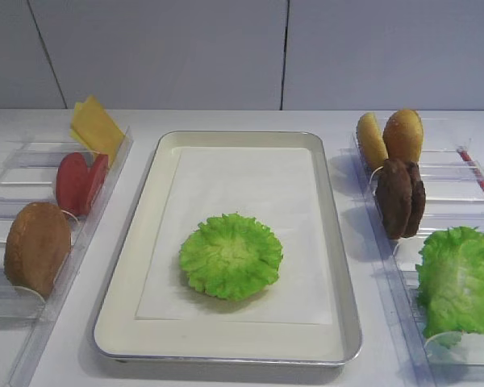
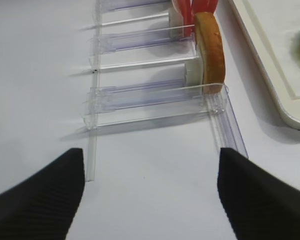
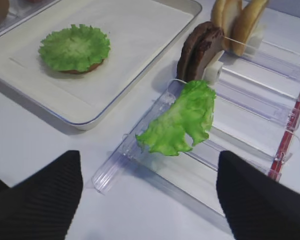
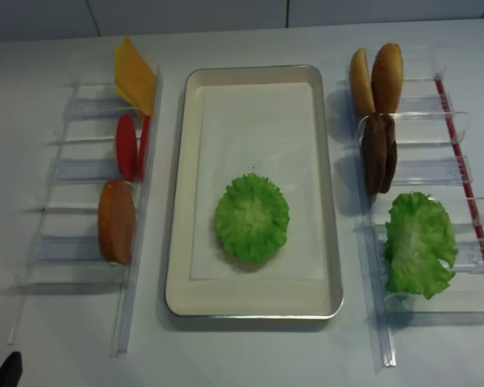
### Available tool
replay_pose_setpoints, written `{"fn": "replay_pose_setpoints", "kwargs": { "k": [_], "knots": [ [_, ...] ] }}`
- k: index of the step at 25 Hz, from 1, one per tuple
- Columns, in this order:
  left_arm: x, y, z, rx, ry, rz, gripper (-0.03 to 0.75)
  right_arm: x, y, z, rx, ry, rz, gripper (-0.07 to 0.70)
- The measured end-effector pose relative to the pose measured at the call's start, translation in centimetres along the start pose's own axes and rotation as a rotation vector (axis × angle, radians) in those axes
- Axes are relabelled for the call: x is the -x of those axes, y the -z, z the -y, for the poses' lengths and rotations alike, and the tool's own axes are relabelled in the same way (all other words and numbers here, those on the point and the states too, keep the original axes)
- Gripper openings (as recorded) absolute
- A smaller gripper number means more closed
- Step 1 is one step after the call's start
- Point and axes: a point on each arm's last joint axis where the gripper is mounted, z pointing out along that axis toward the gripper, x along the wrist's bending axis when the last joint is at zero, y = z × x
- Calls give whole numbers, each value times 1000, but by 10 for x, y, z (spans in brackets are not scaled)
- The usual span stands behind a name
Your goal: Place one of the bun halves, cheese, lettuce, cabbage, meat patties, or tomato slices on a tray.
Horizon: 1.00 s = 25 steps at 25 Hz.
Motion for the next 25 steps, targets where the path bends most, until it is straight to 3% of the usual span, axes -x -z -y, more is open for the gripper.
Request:
{"fn": "replay_pose_setpoints", "kwargs": {
  "k": [12,15,18,25],
  "knots": [
    [0,0,0,0,1,-2,530,-2,2,2,2,30,-14,587],
    [0,0,0,0,1,-2,530,-6,3,3,-3,-6,64,587],
    [0,0,0,0,1,-2,530,-9,3,3,-11,-82,204,587],
    [0,0,0,0,1,-2,530,-17,2,2,-27,-138,358,587]
  ]
}}
